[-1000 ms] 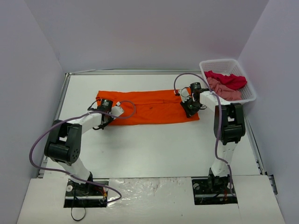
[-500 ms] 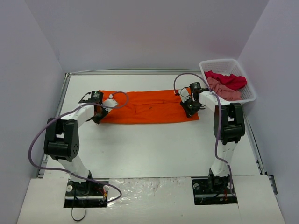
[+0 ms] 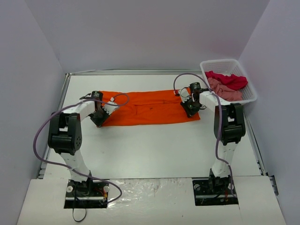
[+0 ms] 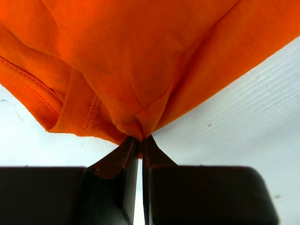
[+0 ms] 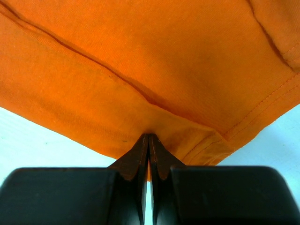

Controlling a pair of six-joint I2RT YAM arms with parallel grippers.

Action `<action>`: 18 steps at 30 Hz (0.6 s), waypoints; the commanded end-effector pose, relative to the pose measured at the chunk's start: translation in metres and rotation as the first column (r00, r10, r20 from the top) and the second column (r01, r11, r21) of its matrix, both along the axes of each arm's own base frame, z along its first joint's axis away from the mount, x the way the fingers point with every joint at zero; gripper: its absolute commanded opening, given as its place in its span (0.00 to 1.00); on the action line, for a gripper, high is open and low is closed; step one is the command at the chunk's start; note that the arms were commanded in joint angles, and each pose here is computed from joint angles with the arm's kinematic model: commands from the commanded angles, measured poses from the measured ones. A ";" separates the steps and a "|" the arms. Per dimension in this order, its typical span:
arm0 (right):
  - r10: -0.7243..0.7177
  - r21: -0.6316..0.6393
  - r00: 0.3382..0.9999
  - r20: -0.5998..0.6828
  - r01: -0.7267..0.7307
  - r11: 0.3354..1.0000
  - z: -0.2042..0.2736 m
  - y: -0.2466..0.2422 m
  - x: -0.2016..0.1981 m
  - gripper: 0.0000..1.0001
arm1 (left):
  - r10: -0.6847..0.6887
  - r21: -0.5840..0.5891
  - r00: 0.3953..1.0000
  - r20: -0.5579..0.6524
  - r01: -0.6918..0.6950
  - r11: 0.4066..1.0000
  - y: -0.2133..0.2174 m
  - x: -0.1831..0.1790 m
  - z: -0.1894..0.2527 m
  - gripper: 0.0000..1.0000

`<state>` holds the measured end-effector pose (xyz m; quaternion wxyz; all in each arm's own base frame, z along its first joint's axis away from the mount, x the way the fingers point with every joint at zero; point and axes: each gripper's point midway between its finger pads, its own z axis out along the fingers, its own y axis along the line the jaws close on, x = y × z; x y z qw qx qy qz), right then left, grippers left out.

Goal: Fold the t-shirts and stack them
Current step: Fold the other side of the tshirt into a rectangle

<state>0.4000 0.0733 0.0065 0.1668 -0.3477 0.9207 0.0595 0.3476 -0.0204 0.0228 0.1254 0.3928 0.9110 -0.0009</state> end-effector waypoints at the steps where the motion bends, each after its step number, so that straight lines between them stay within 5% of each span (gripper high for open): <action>1: -0.015 -0.115 0.990 -0.142 -0.002 0.993 -0.051 -0.022 -0.030 0.00 | 0.025 -0.078 0.995 -0.092 -0.032 0.996 0.001 -0.013 -0.002 0.03; 18: -0.005 -0.137 0.987 -0.158 -0.017 0.990 -0.057 -0.024 -0.034 0.00 | 0.057 -0.322 0.960 -0.274 -0.147 0.935 0.008 -0.013 -0.007 0.05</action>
